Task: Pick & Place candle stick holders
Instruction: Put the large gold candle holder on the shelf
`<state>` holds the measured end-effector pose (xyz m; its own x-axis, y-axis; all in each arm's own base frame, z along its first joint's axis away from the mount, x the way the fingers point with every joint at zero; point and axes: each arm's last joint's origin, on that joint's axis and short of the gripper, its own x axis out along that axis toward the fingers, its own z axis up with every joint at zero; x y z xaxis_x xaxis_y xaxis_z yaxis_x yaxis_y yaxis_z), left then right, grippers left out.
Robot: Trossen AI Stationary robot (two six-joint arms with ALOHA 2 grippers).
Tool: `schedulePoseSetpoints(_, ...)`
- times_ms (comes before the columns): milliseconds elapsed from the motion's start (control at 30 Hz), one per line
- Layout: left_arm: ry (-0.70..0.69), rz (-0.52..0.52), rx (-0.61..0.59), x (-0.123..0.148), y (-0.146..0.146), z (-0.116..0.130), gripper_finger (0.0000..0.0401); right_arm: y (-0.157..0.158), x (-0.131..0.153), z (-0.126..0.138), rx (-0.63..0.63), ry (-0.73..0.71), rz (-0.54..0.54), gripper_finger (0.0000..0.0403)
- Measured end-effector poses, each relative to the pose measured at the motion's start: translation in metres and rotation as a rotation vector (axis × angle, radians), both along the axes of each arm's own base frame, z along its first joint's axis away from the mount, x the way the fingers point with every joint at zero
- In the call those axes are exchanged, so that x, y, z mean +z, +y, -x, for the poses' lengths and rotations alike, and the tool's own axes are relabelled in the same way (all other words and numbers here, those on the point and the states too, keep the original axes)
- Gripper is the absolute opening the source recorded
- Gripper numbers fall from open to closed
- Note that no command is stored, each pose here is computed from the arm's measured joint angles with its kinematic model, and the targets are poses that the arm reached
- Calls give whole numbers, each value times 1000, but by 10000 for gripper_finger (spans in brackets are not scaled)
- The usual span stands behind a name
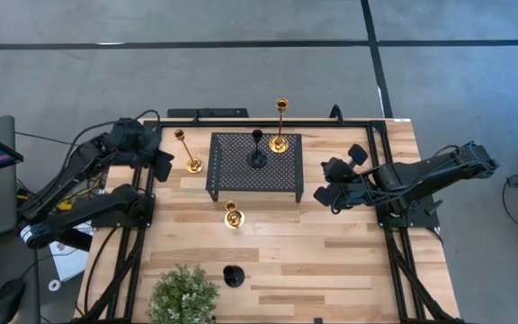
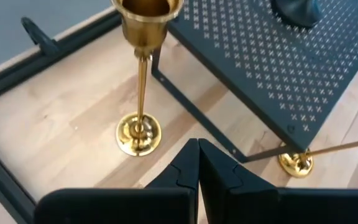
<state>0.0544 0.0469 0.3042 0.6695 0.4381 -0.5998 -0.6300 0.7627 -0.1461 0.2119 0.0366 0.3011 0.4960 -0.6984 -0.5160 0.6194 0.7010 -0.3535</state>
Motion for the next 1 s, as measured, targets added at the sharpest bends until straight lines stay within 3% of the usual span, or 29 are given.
schedulePoseSetpoints(367,-29,154,-7,-5,-5,2,4,0,0,0,-3,-2,-2,0)
schedulePoseSetpoints(733,-4,76,-67,-3,-4,1,4,0,0,0,-3,-2,-1,0)
schedulePoseSetpoints(1000,22,164,-24,-7,5,-8,4,0,0,-1,-4,-8,-2,0)
